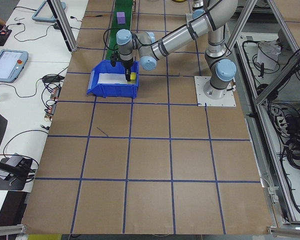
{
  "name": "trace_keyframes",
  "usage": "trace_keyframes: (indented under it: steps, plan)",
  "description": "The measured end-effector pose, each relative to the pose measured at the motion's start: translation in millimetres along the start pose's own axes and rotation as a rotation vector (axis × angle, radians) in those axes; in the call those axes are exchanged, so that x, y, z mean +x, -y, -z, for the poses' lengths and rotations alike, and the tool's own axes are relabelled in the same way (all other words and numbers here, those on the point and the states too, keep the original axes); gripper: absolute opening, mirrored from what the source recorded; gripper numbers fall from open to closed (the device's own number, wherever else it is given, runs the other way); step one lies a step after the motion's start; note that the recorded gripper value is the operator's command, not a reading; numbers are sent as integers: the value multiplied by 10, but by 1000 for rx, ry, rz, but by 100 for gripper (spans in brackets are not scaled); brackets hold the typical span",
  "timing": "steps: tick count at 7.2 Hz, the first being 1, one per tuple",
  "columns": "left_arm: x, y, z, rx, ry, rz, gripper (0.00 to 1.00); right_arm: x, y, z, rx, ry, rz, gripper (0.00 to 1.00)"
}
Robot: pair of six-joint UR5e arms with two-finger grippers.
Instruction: Move block left to right into plate
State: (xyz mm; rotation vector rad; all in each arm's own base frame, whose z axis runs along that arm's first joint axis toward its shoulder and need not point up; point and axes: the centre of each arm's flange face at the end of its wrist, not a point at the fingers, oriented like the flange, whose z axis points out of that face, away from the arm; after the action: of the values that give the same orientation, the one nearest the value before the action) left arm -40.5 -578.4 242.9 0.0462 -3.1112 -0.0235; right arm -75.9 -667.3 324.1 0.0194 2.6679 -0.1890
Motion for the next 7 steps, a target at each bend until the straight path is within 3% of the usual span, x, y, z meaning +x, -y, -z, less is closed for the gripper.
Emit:
trace_keyframes:
  steps: [4, 5, 7]
  plan:
    - [3, -23, -61, -12, -3, -4, 82, 71, 24, -54, 3, -32, 10, 100]
    - [3, -30, -80, -16, -4, -4, 74, 93, 24, -71, 1, -45, 13, 100]
    - [2, -27, -126, -24, -5, -4, 46, 147, -36, -151, -26, -75, 9, 100]
